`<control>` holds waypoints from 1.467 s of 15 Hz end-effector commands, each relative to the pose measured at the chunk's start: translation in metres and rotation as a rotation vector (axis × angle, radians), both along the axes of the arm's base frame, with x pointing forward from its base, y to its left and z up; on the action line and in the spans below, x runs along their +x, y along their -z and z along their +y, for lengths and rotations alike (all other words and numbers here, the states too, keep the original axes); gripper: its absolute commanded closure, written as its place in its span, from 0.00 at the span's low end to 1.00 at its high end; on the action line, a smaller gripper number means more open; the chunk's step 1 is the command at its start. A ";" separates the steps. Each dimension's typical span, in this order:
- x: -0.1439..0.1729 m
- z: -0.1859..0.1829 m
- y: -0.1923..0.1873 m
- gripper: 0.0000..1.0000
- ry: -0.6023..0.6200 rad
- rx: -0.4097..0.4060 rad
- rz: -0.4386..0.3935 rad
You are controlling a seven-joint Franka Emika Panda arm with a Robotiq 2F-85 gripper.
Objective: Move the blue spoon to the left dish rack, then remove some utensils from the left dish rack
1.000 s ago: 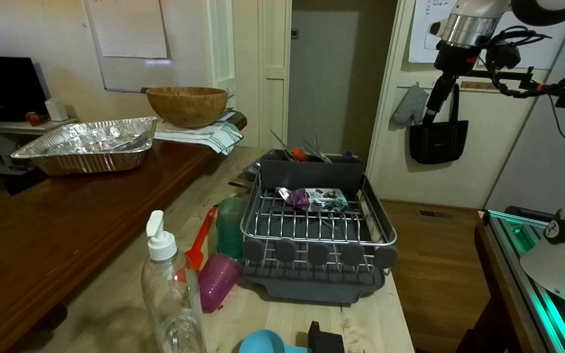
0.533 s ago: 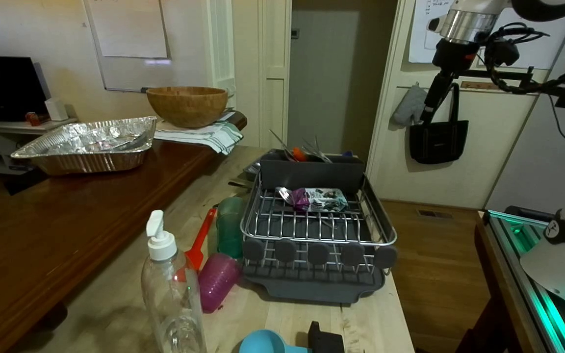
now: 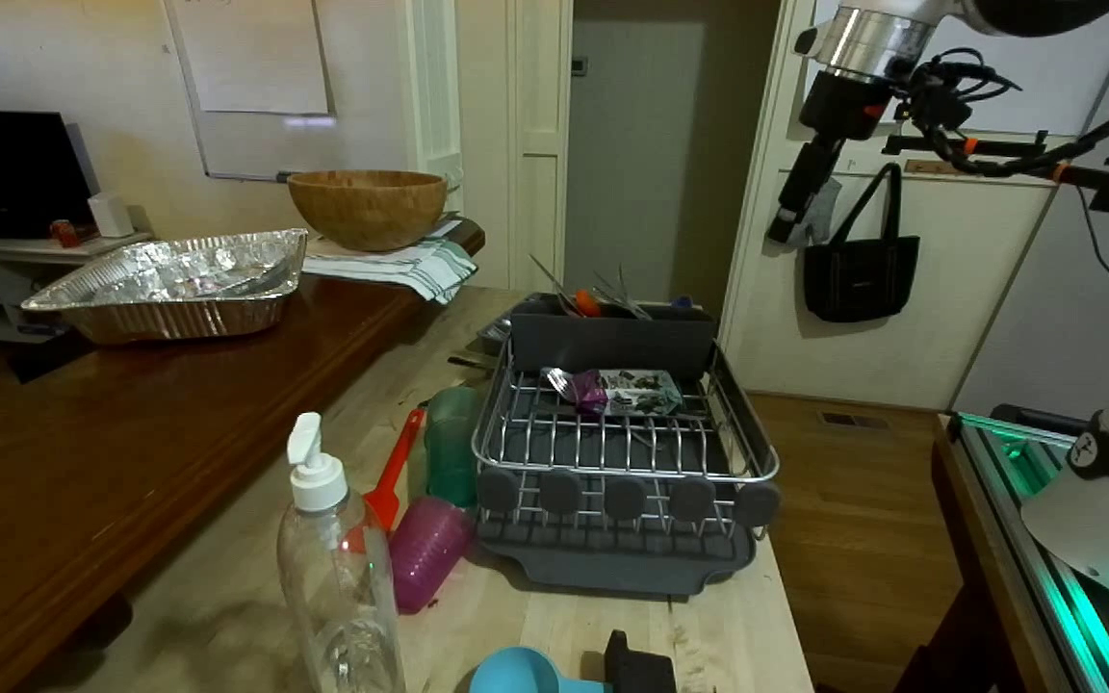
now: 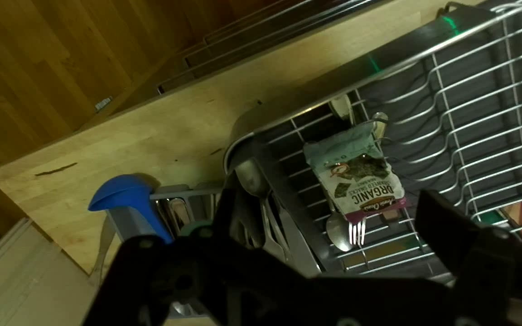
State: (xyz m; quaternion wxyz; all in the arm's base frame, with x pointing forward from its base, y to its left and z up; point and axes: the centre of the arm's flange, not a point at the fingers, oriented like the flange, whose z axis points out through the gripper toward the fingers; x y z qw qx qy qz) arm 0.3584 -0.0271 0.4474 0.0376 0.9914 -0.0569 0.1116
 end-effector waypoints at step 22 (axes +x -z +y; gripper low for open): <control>0.190 -0.014 0.031 0.00 0.151 -0.112 -0.034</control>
